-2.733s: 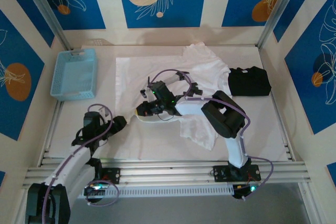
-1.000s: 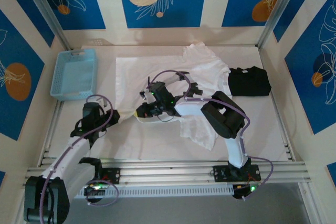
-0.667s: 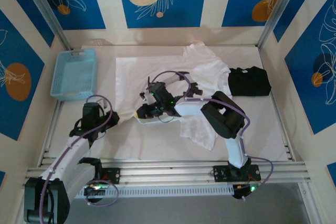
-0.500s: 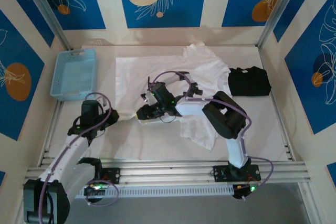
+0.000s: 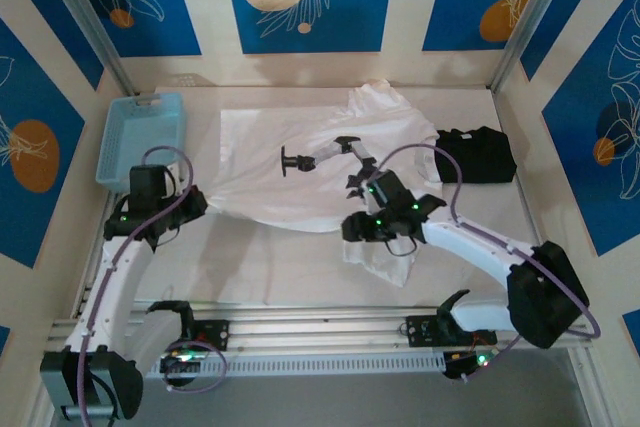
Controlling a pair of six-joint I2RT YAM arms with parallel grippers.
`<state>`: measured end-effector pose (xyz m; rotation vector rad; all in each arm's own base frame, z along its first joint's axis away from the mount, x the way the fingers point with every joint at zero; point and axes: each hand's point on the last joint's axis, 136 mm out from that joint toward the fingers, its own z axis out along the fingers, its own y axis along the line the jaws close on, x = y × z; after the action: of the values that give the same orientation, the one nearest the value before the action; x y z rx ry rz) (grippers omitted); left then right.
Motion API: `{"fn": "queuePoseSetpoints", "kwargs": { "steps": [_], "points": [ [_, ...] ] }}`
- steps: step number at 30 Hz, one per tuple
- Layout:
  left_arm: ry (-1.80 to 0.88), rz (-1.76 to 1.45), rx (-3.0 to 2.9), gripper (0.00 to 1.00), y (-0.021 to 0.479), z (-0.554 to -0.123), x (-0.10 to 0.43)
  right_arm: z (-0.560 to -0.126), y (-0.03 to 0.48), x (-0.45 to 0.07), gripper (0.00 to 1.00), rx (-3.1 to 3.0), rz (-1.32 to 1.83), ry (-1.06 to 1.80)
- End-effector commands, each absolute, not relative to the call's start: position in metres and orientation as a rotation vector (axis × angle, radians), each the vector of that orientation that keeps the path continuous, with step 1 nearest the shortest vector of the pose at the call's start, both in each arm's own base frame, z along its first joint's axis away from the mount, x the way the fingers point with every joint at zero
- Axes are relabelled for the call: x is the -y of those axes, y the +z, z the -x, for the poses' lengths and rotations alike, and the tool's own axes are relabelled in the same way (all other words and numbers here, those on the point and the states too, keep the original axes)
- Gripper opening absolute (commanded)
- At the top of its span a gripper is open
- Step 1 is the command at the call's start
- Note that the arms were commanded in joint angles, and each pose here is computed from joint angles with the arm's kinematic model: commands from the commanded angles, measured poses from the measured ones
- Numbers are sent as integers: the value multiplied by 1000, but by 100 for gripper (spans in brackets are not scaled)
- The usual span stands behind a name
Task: Fold the inside-out t-shirt
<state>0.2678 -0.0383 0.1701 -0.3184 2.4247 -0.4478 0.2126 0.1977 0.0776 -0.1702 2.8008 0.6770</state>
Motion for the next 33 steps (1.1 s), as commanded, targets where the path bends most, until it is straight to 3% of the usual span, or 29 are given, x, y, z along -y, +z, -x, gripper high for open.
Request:
{"fn": "queuePoseSetpoints", "kwargs": {
  "steps": [1,16,27,30,33],
  "points": [
    [-312,222,-2500,0,168,-253,25,-206,65,-163,54,-2852,-7,590],
    [-477,220,-2549,0,138,-255,45,-225,23,-154,50,-2976,-162,557],
    [-799,344,-2406,0,170,-307,74,-242,27,-111,46,-2960,-463,484],
    [-870,369,-2422,1,171,-320,81,-260,51,-126,45,-2844,-315,555],
    [-900,367,-2456,2,170,-329,84,-272,91,-174,48,-2670,33,679]
  ]
}}
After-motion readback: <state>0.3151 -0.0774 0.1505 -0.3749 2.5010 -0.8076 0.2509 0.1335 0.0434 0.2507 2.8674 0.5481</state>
